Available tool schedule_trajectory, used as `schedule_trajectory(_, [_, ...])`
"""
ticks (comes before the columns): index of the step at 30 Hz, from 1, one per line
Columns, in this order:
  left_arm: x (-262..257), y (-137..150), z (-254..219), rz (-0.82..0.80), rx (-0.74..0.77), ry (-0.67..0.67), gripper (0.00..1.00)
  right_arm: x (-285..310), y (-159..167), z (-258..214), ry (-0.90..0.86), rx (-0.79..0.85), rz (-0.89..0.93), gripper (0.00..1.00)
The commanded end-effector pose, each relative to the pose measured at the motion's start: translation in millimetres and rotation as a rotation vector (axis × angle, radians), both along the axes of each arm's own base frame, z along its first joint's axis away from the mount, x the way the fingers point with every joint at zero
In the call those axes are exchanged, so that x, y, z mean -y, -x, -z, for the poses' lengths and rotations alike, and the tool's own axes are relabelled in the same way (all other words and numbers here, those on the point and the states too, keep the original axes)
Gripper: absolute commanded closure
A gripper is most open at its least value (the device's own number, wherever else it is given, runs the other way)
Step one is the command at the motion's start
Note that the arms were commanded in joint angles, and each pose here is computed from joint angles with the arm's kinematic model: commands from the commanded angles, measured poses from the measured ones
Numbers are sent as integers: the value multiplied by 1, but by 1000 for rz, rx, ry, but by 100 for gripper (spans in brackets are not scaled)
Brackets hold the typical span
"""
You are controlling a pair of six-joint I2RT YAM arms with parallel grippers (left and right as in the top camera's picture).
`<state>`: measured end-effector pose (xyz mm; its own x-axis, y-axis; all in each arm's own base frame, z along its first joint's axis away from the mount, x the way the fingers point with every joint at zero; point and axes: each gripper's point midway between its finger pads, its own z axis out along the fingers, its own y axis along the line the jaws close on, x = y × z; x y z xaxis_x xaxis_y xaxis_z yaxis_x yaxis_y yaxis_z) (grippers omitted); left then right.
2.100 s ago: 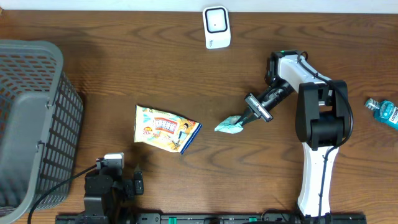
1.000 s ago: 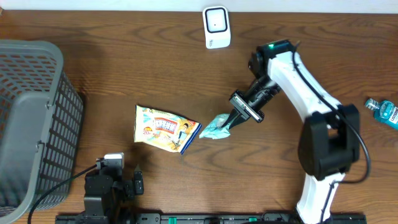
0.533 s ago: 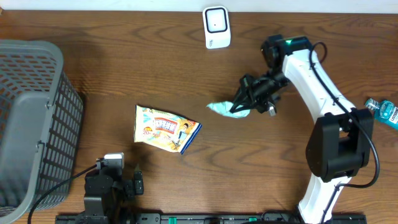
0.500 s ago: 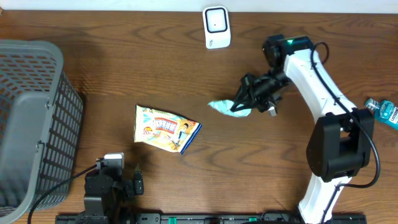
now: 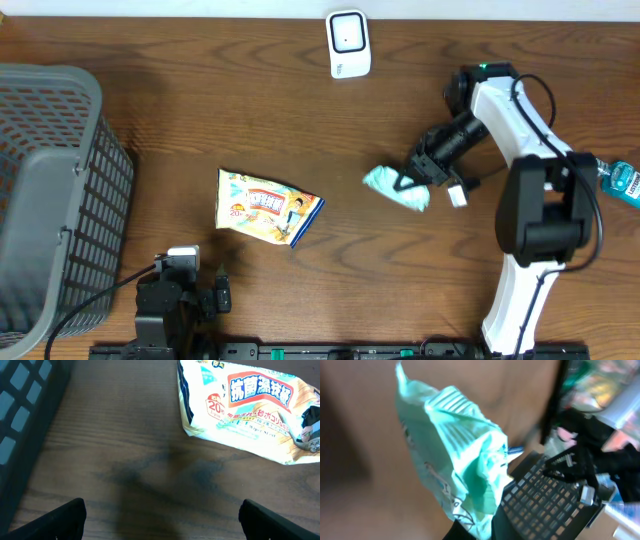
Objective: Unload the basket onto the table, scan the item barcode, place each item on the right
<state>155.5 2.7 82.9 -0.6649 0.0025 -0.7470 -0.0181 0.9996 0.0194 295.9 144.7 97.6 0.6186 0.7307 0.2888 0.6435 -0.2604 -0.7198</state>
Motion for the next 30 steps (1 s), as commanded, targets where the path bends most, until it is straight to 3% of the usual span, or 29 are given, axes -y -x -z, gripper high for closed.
schedule_trajectory(1, [1, 7, 8, 0, -40, 8, 2, -2, 11, 8, 4, -150, 27, 99])
schedule_trajectory(30, [1, 7, 8, 0, -40, 8, 2, -5, 13, 18, -22, -155, -9, 97])
